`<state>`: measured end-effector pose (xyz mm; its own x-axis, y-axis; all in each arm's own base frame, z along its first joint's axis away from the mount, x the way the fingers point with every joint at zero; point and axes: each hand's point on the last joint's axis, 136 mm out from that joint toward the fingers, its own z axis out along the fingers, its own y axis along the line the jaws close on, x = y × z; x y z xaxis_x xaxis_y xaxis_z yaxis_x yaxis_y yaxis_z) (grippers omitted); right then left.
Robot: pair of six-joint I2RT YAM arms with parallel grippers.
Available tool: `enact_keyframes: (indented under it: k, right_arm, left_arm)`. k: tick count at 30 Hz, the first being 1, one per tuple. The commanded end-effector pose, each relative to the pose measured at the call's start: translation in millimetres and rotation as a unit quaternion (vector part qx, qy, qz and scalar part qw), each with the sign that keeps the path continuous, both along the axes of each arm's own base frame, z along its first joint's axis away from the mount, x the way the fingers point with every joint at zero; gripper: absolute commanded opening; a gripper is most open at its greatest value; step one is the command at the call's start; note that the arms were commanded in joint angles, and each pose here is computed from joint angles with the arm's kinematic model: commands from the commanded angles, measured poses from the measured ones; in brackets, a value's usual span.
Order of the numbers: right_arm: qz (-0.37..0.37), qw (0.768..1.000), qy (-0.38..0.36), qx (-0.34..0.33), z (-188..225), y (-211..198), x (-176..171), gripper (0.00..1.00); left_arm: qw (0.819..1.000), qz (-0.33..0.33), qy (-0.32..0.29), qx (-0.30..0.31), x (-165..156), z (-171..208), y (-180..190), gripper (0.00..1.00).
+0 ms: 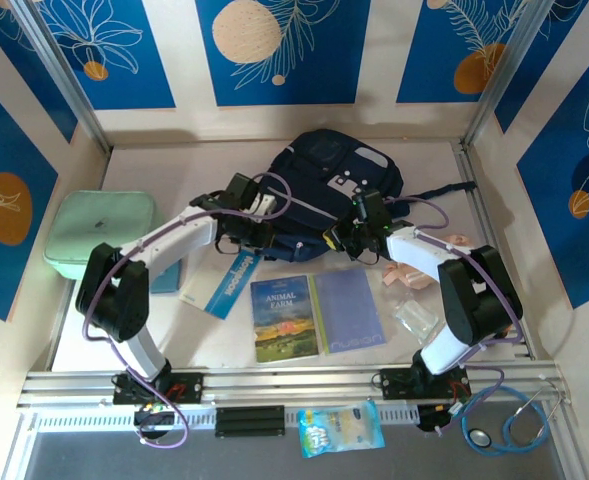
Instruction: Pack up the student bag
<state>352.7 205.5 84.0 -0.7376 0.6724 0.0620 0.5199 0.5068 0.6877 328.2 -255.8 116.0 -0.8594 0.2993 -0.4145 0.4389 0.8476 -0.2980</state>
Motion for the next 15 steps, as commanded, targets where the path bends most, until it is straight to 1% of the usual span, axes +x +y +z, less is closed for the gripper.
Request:
enact_keyframes:
  k: [1, 2, 4, 8, 12, 15]
  right_arm:
    - [0.009, 0.999, -0.038, 0.004, 23.4, 5.8, 10.5, 0.04]
    - [0.01, 0.999, -0.037, 0.005, 22.9, 6.4, 10.4, 0.04]
    - [0.011, 0.999, -0.037, 0.007, 22.9, 7.1, 10.6, 0.04]
    - [0.013, 0.999, -0.038, 0.007, 24.2, 7.6, 11.0, 0.04]
    - [0.014, 0.999, -0.039, 0.009, 25.1, 8.3, 11.2, 0.04]
    - [0.014, 0.999, -0.04, 0.01, 25.9, 8.6, 11.6, 0.04]
  left_arm:
    - [0.998, -0.033, -0.01, -0.06, -12.8, 10.3, -33.8, 0.24]
    - [0.997, -0.034, -0.012, -0.064, -14.1, 9.3, -40.1, 0.28]
    - [0.998, -0.026, -0.017, -0.061, -13.6, 5.7, -47.4, 0.32]
    - [0.999, -0.01, -0.023, -0.045, -9.1, -3.6, -55.6, 0.33]
    - [0.999, -0.023, -0.018, -0.031, -9.4, -12.7, -67.2, 0.33]
    - [0.999, -0.031, -0.014, 0.001, -8.4, -24.0, -71.7, 0.33]
